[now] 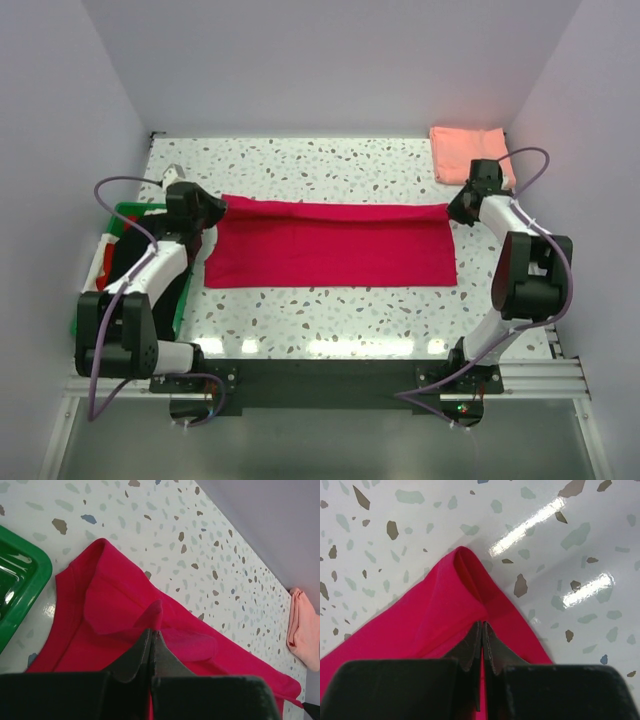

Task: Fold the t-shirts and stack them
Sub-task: Fold the tshirt

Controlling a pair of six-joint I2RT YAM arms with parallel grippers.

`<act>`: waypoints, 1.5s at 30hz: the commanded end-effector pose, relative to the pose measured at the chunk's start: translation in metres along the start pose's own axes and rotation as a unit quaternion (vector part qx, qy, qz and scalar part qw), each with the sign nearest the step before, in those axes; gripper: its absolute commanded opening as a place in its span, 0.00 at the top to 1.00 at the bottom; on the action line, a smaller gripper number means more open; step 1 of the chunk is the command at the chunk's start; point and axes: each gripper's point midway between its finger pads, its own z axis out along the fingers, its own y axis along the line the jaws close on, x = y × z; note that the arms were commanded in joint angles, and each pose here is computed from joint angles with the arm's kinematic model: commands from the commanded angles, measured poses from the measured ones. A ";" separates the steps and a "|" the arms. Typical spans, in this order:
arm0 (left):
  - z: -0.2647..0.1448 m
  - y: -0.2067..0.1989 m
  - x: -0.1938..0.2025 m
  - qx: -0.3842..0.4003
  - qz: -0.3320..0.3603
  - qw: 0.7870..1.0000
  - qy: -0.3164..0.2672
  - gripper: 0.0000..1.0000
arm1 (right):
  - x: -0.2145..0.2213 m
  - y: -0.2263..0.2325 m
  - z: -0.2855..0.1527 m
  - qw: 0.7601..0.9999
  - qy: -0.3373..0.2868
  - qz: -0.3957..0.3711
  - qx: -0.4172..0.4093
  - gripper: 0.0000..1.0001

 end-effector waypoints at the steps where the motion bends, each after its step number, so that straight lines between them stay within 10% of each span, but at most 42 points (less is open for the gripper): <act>1: -0.012 0.002 -0.005 -0.005 -0.014 1.000 -0.012 1.00 | -0.019 0.003 -0.017 0.999 -0.033 0.018 -0.018 1.00; 38: -0.049 0.038 0.032 -0.029 -0.012 0.999 0.014 1.00 | 0.021 -0.015 -0.026 0.999 -0.013 0.025 -0.030 1.00; 45: -0.051 0.041 0.049 -0.009 -0.018 0.999 0.035 1.00 | 0.026 -0.020 -0.024 0.999 -0.004 0.029 -0.026 0.82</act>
